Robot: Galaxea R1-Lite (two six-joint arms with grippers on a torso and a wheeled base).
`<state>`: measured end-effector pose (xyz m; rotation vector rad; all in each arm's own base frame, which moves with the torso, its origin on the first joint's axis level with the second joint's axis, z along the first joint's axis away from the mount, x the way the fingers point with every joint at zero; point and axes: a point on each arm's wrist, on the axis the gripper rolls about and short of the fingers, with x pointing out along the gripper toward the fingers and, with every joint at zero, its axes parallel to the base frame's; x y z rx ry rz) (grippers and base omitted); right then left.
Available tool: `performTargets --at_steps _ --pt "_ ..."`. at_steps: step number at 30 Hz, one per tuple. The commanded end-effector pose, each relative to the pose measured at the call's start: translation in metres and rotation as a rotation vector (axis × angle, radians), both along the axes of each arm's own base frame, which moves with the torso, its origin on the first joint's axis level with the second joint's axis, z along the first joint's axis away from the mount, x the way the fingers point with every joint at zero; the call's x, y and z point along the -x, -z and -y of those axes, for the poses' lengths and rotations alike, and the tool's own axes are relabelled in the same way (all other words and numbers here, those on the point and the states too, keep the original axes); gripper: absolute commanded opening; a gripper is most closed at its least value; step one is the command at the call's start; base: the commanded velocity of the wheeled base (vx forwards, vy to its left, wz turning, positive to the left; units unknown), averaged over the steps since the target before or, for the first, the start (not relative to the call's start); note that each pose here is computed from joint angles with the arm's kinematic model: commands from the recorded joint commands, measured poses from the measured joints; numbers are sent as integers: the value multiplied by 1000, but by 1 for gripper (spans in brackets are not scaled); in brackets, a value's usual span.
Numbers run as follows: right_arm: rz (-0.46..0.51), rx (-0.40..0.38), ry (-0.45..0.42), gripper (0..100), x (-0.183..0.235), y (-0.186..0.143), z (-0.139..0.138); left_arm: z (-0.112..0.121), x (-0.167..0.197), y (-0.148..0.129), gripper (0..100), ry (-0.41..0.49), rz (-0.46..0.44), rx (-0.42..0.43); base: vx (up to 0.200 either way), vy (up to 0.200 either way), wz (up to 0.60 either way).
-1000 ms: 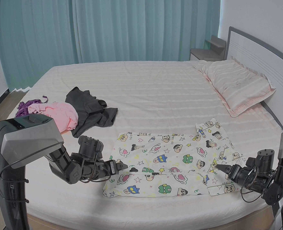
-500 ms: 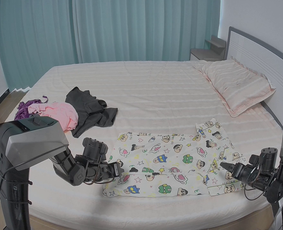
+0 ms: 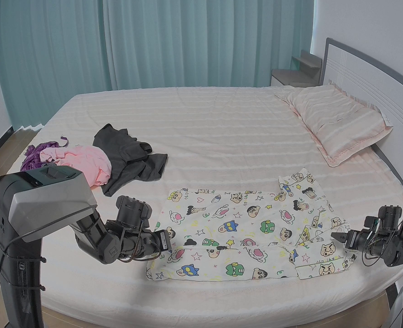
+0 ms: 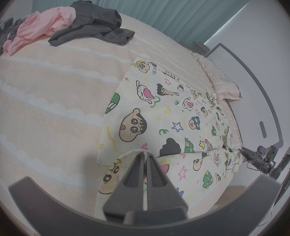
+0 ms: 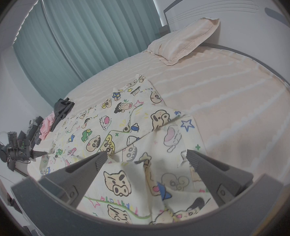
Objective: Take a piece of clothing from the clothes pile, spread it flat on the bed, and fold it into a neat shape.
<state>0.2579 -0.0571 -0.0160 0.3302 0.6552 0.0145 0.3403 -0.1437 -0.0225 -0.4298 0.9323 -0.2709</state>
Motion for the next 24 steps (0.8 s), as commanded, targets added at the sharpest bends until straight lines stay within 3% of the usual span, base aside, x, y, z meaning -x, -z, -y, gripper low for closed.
performTargets --at_steps 1,7,11,23,24 --pt "13 -25 -37 100 -9 6 20 0 0 0 0 -1 -1 0 0 0 0" --pt "18 -15 -120 100 -14 12 20 0 0 0 0 -1 0 1 0 0 0" --pt "2 -60 -218 100 -13 23 17 -1 0 2 0 -4 -6 0 0 0 0" --pt "-24 -89 -283 100 -9 36 12 0 -1 2 0 -4 -6 0 0 0 0" --pt "-26 -89 -286 0 -9 37 12 0 -1 2 0 -4 -6 0 0 0 0"
